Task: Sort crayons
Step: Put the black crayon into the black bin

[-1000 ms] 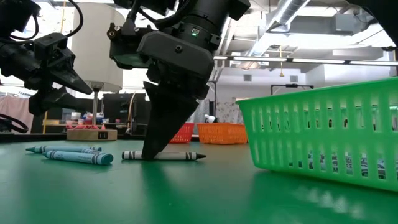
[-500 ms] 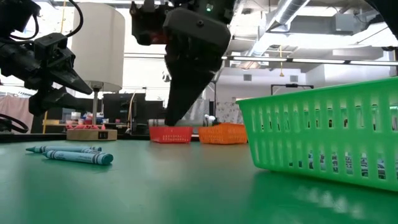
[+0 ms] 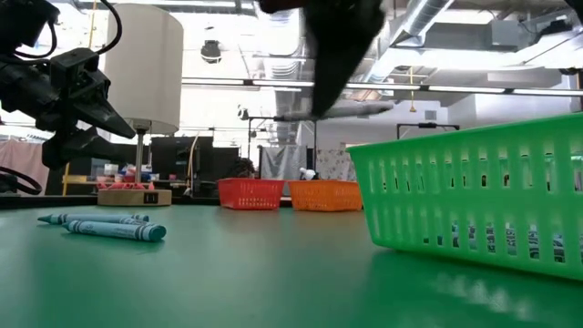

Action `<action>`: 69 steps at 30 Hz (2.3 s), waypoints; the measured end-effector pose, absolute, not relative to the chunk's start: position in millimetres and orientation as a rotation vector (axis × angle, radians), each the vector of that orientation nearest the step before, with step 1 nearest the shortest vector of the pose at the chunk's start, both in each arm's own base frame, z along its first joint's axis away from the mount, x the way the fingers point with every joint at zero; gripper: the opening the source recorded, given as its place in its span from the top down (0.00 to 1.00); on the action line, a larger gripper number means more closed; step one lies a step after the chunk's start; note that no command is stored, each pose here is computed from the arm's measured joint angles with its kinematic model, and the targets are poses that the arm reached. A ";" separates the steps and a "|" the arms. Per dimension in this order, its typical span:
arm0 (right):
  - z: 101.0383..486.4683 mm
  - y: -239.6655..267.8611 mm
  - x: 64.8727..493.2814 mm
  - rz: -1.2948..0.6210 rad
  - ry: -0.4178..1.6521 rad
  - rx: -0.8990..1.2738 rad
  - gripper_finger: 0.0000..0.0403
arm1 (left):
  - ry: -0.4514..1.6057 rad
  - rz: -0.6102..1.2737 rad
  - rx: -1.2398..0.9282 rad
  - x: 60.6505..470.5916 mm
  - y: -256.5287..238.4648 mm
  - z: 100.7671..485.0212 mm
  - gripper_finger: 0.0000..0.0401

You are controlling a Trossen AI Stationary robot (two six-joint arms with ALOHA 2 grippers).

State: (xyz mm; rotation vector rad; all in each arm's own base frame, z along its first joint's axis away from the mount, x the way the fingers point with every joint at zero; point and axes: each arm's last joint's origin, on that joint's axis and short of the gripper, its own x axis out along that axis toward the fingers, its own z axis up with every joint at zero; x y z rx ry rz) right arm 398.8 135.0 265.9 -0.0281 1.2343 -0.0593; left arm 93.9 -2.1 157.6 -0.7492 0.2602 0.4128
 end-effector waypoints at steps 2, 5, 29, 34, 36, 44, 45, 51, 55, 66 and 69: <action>268.4 140.8 389.0 -0.085 1.280 -0.012 1.00 | 0.260 0.413 -0.749 93.9 -2.1 157.6 0.46; 268.0 152.7 372.6 -0.134 1.370 0.002 1.00 | 0.260 0.413 -0.749 93.9 -2.1 157.6 0.46; 300.6 250.4 254.4 -0.488 1.472 0.340 1.00 | 0.261 0.412 -0.749 93.9 -2.1 157.5 0.46; 311.4 261.2 233.3 -0.551 1.428 0.461 1.00 | 0.260 0.412 -0.749 93.9 -2.1 157.6 0.46; 313.6 263.8 225.6 -0.578 1.419 0.506 1.00 | 0.261 0.412 -0.750 93.9 -2.1 157.5 0.46; 298.9 260.8 178.6 -0.791 1.450 0.611 1.00 | 0.261 0.412 -0.749 93.9 -2.1 157.5 0.46; 297.0 259.5 172.5 -0.821 1.438 0.629 1.00 | 0.261 0.412 -0.749 93.9 -2.1 157.5 0.46; 286.0 251.3 146.8 -0.942 1.367 0.724 1.00 | 0.260 0.412 -0.749 93.9 -2.1 157.6 0.46; 270.5 247.1 142.5 -0.976 1.333 0.745 1.00 | 0.260 0.412 -0.750 93.9 -2.1 157.6 0.46; 239.1 238.7 158.5 -1.000 1.306 0.825 1.00 | 0.261 0.412 -0.750 93.9 -2.1 157.6 0.46; 229.7 235.7 161.1 -1.011 1.301 0.840 1.00 | 0.261 0.412 -0.750 93.9 -2.1 157.6 0.46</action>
